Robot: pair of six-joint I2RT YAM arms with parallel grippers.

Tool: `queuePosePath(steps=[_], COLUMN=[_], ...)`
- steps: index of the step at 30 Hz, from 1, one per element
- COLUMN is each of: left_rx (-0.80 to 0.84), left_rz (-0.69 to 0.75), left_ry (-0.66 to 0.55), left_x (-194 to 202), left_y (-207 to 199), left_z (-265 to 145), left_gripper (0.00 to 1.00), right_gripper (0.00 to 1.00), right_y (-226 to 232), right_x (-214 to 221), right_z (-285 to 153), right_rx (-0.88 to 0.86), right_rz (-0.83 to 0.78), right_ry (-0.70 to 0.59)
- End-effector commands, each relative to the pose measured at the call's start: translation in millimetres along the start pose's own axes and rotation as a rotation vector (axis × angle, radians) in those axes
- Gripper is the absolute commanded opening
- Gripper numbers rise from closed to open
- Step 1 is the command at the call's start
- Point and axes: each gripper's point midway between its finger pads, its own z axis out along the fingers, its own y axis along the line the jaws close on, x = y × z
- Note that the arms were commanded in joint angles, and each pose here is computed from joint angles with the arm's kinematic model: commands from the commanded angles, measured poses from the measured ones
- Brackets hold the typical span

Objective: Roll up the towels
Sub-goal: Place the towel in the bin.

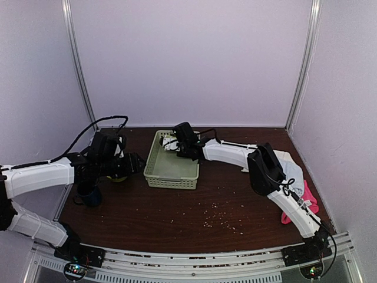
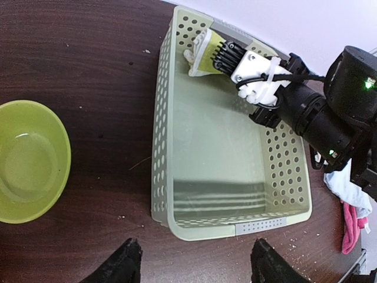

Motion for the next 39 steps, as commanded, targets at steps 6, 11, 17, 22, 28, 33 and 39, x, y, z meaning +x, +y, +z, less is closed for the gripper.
queuePosePath(steps=[6, 11, 17, 22, 28, 33, 39], left_rx=[0.089, 0.112, 0.102, 0.098, 0.096, 0.095, 0.102], left_rz=[-0.014, -0.023, -0.022, -0.02, -0.031, -0.022, -0.009], left_ry=[-0.05, -0.05, -0.04, -0.055, -0.07, -0.076, -0.084], left_x=[-11, -11, -8, -10, -11, -12, -18], left_y=[-18, -20, -17, -16, -14, -14, -19], left_z=[-22, -30, -37, -43, -45, -45, -46], left_gripper=[0.66, 0.66, 0.65, 0.66, 0.66, 0.66, 0.66], right_gripper=[0.0, 0.04, 0.22, 0.4, 0.61, 0.7, 0.76], right_y=[33, 38, 38, 41, 36, 30, 20], right_x=[5, 10, 5, 5, 5, 1, -7], right_z=[10, 17, 19, 12, 1, -10, -29], right_rx=[-0.079, -0.076, -0.063, -0.115, -0.143, -0.173, -0.222], right_rz=[-0.034, -0.043, -0.051, -0.073, -0.069, -0.055, -0.029], right_ry=[0.01, 0.018, 0.0, -0.003, 0.001, -0.015, -0.046])
